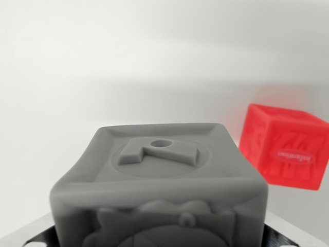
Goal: Destack cube
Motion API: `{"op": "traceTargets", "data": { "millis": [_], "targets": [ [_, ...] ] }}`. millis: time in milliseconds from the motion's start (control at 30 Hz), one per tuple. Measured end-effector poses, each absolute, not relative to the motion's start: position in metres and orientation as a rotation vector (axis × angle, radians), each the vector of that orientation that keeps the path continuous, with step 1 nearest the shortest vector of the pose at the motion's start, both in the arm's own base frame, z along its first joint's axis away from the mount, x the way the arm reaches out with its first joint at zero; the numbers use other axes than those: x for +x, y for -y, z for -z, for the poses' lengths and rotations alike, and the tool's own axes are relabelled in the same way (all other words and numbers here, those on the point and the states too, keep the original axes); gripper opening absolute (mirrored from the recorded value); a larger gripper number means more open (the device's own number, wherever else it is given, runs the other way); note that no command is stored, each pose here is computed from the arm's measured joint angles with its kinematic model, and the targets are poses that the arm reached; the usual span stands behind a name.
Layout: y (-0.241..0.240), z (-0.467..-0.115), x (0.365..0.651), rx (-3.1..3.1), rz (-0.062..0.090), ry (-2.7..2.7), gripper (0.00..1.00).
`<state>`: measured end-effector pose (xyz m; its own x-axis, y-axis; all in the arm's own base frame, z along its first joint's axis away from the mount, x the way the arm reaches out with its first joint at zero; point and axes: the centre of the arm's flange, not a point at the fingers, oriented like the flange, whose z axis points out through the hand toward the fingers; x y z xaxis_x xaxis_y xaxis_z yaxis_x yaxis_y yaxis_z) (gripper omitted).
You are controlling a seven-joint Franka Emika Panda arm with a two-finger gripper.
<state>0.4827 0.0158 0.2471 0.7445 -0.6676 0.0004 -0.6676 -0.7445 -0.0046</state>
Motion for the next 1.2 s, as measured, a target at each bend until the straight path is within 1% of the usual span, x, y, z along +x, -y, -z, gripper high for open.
{"op": "traceTargets", "data": {
  "millis": [1200],
  "targets": [
    [-0.088, -0.250, 0.492, -2.982, 0.002, -0.974, 0.00]
  ]
}}
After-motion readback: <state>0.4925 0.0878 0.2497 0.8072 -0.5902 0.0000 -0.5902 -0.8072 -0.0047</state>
